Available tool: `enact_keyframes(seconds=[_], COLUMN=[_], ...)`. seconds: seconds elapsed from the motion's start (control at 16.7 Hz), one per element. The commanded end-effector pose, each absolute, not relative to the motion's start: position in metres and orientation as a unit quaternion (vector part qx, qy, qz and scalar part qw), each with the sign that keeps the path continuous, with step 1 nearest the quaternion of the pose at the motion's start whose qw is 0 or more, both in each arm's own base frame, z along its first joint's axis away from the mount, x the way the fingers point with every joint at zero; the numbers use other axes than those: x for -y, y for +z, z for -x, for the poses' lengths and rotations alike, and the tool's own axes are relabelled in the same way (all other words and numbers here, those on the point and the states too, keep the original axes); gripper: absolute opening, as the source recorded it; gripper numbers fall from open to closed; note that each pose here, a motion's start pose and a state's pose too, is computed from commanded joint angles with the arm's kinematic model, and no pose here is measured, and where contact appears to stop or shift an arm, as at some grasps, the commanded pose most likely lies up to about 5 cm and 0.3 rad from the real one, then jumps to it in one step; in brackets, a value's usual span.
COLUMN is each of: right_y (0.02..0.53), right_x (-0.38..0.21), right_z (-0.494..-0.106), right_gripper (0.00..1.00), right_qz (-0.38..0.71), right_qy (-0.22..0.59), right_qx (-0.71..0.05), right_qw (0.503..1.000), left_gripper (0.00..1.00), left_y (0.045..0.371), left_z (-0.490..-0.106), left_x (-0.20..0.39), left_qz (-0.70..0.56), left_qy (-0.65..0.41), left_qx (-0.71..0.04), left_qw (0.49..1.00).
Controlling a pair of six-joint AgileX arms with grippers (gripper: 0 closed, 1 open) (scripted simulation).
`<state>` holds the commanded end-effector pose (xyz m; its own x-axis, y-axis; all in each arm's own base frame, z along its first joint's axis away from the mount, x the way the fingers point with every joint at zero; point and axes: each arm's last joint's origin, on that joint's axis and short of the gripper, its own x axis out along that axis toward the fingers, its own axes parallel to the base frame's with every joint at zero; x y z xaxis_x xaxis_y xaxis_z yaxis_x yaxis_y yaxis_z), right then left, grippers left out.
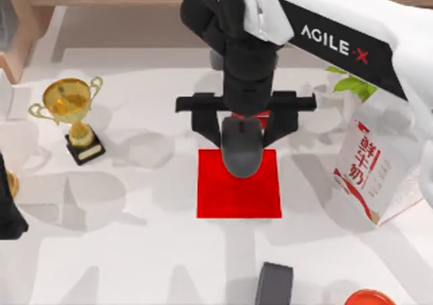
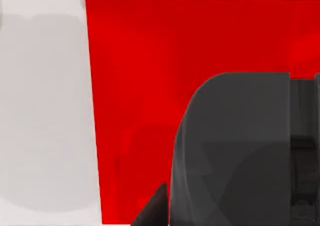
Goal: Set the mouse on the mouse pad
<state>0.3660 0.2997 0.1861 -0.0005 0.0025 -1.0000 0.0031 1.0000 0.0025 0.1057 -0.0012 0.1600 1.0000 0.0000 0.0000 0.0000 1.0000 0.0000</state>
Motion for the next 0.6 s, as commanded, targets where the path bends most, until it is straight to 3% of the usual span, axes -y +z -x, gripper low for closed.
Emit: enact_keyframes(seconds=[0.6], right_y=[0.1752], right_x=[-0.2985], right_z=[-0.3672], right_gripper=[0.00], right_qz=[-0.005], right_qy=[-0.004], right_qx=[-0.709], right_qw=[0.706], left_gripper=[1.00], left_y=[0.1600], left_z=[-0.1057], left_x=[0.0012], left_qz=[0.000], left_qy=[0.000], left_qx=[0.000], left_qw=[1.000])
